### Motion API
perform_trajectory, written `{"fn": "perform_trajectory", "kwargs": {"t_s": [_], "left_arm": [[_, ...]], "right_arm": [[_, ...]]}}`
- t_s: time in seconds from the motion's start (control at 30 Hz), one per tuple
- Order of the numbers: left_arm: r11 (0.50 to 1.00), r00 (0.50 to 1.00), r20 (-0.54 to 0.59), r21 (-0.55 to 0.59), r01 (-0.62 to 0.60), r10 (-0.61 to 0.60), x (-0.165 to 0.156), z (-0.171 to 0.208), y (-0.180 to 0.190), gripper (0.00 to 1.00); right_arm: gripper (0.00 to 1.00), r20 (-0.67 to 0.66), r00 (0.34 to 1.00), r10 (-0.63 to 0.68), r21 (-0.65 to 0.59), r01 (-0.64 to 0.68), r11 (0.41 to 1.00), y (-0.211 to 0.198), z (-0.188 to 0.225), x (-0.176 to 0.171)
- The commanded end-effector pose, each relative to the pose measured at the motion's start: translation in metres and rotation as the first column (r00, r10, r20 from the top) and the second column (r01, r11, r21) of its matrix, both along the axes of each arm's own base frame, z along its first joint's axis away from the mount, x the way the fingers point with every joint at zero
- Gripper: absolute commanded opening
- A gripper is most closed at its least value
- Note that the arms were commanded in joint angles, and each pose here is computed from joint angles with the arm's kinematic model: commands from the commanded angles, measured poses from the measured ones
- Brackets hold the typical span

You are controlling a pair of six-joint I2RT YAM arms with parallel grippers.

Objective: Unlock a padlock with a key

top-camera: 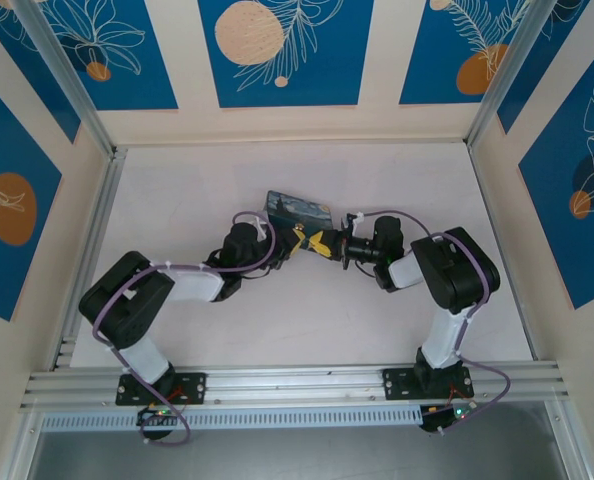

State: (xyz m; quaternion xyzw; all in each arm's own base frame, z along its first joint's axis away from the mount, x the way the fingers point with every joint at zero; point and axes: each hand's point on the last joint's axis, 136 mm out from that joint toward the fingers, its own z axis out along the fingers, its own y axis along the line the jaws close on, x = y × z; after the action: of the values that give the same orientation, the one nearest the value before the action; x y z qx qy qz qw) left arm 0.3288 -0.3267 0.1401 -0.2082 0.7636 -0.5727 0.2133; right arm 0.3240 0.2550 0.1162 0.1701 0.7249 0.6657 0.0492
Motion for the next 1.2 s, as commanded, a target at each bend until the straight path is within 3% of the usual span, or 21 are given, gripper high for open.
{"fn": "perform_trajectory", "kwargs": {"t_s": [0.0,0.37,0.7,1.17], "left_arm": [[0.923,0.931,0.266,-0.226,0.312,-0.249,-0.061,0.108,-0.047,0.00],[0.906,0.930,0.311,-0.306,0.292,-0.195,-0.060,0.130,-0.050,0.00],[0.888,0.924,0.291,-0.312,0.337,-0.248,-0.071,0.123,-0.063,0.00],[0.874,0.920,0.278,-0.327,0.360,-0.275,-0.077,0.121,-0.067,0.00]], "right_arm": [[0.00,-0.055,0.998,0.003,0.022,-0.001,1.000,0.009,-0.008,-0.004],[0.00,-0.059,0.998,-0.001,0.075,0.005,0.997,0.020,0.006,-0.003],[0.00,0.012,1.000,0.027,0.100,-0.028,0.995,0.032,0.028,0.017],[0.00,0.131,0.984,0.124,-0.124,-0.108,0.986,0.009,0.017,0.034]]}}
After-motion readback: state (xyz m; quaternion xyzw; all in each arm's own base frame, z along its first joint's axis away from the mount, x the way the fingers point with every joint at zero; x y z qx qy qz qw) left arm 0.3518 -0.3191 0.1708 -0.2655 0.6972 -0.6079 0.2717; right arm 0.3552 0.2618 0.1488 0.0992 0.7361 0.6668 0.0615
